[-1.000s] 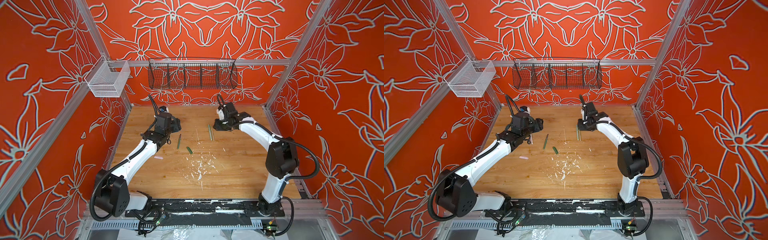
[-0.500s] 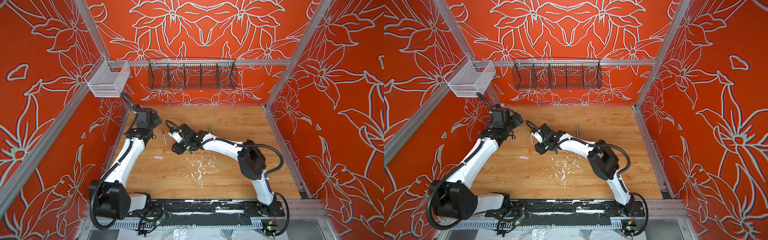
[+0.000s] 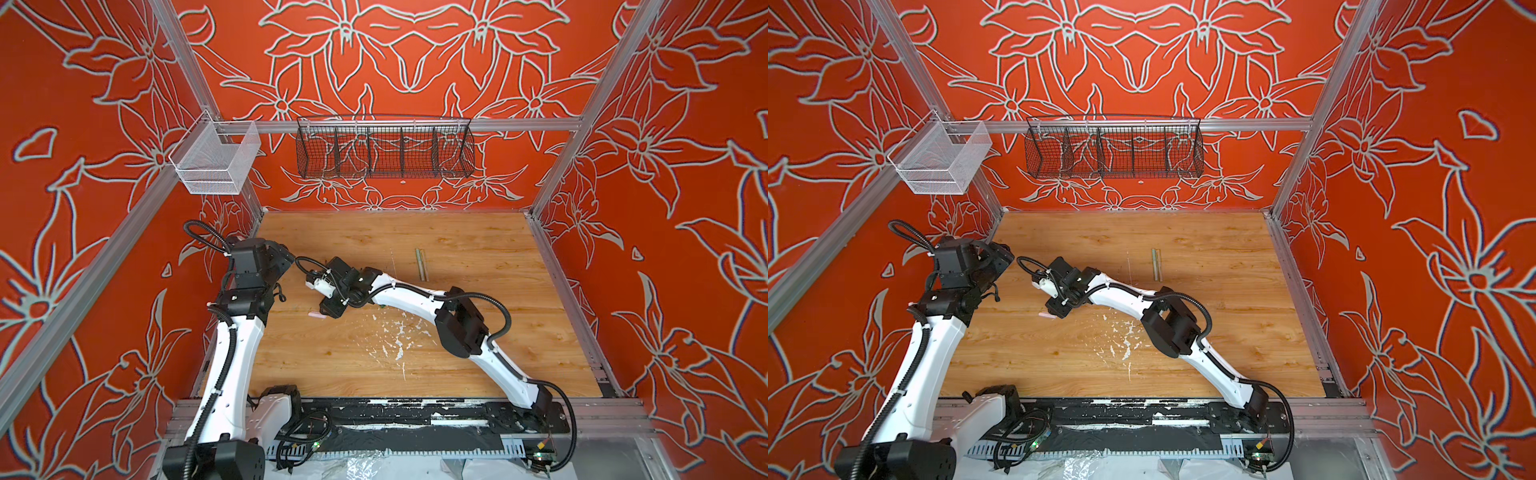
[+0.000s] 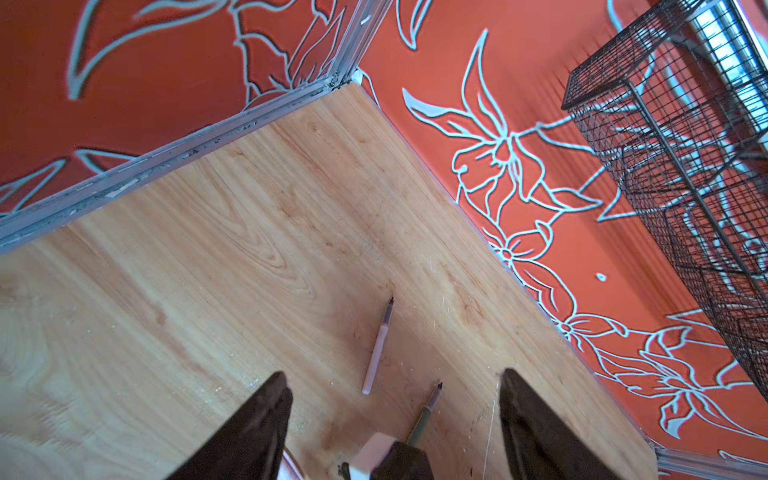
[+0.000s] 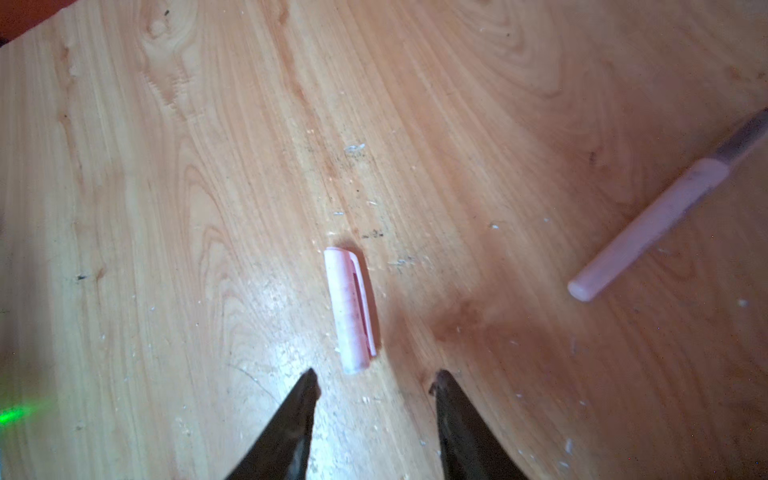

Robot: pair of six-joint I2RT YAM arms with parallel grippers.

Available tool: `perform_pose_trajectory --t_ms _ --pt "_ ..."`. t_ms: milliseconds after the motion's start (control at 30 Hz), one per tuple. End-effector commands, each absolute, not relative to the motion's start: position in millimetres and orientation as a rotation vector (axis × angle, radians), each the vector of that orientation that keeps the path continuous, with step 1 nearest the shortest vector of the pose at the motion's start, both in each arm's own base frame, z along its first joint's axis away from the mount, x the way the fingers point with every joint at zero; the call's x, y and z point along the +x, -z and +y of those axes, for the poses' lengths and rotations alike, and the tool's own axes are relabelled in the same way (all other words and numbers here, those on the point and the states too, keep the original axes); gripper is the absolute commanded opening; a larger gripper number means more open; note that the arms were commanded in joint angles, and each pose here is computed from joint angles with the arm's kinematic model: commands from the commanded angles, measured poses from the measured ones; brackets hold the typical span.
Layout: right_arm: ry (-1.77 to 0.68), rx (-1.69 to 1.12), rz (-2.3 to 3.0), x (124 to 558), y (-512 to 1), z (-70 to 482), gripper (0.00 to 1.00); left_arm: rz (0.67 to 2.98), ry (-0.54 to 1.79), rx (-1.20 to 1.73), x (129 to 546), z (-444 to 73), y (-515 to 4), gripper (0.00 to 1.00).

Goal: Insert the pens into the pen caps
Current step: 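Move the right gripper over the pink cap while the left arm draws back, then lower the right gripper and close it on the pink cap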

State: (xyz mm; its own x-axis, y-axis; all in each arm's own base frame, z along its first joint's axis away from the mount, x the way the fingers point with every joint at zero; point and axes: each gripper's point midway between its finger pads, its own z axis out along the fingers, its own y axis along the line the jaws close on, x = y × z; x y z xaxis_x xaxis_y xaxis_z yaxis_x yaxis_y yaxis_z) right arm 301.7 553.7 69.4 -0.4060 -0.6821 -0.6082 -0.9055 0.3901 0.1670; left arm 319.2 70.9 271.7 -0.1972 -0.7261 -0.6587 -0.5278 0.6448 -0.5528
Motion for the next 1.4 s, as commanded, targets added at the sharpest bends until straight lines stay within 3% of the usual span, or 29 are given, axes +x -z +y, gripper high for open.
perform_pose_trajectory --t_ms 0,433,700,1367 --pt "-0.670 -1.455 2.216 291 -53 557 0.45 1.863 0.258 -1.012 308 71 -275 0.78" --pt "-0.404 -1.536 2.233 286 -14 559 0.37 1.852 0.273 -1.001 299 73 -283 0.79" --pt "-0.297 -1.502 2.182 288 -24 559 0.29 1.843 0.277 -0.999 298 74 -284 0.79" --pt "-0.371 -1.327 2.150 291 -53 560 0.20 1.834 0.289 -0.987 300 73 -286 0.79"
